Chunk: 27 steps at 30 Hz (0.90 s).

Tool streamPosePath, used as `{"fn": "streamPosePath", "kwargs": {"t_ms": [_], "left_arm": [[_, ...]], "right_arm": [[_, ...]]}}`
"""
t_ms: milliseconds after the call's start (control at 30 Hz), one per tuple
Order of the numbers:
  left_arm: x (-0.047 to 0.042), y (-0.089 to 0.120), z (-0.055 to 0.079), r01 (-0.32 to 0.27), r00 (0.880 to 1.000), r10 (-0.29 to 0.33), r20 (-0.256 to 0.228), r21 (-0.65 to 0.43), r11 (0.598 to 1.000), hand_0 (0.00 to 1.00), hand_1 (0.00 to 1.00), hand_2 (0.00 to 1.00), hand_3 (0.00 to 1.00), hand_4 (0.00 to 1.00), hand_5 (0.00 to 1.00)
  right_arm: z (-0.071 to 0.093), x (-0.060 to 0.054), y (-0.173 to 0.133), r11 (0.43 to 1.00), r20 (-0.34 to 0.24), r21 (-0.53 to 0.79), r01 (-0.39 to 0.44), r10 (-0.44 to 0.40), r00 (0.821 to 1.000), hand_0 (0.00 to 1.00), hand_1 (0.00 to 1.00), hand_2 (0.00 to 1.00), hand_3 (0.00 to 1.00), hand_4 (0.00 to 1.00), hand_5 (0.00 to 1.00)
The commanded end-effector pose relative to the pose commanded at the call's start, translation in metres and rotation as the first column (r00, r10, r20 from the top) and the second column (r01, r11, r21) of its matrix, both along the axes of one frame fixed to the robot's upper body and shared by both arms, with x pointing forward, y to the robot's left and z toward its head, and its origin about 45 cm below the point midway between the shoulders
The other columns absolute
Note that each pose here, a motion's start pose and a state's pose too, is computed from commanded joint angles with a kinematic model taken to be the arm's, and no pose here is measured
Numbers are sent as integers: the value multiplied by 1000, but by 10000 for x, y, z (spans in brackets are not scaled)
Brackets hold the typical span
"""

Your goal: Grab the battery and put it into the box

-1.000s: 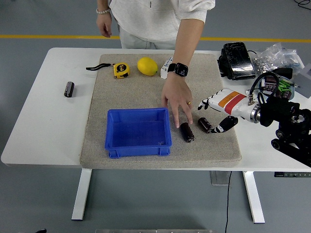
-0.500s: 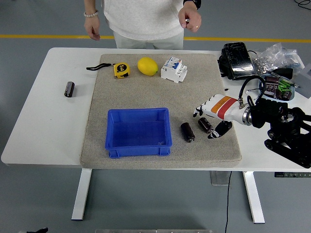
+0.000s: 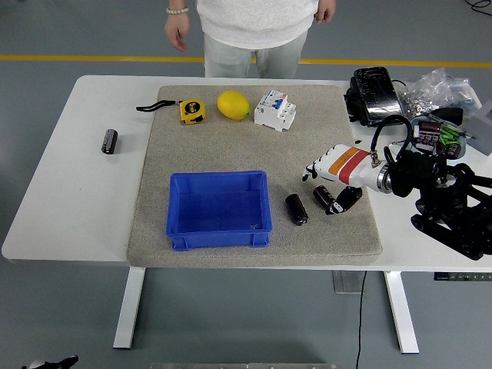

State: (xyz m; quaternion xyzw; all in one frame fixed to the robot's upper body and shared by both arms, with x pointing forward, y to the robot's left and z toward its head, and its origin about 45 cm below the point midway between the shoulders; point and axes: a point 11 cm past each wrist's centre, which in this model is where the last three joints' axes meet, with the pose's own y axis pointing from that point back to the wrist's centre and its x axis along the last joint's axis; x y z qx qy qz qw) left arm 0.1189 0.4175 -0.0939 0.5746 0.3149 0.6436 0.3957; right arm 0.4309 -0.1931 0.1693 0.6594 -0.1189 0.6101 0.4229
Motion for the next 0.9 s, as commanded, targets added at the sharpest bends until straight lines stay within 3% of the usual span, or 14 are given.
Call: {"fn": "streamPosePath", "kwargs": {"t_ms": [533, 567, 900], "left_arm": [[33, -16, 4, 5, 1000, -5, 6, -4, 1000, 709, 673, 744, 623, 640, 479], [34, -18, 3, 5, 1000, -5, 6, -5, 1000, 710, 675, 745, 623, 640, 479], [49, -31, 3, 8, 1000, -8, 9, -9, 1000, 709, 677, 745, 624, 640, 478]], "right_arm": [[-73, 54, -80, 1000, 12, -18, 23, -23, 1000, 638, 621, 667, 679, 960, 303], [-75, 55, -80, 1000, 11, -19, 23, -23, 1000, 632, 612, 660, 626, 936, 294], [-107, 58, -95, 999, 4, -32, 24, -23, 1000, 628, 609, 646, 626, 920, 282]]}}
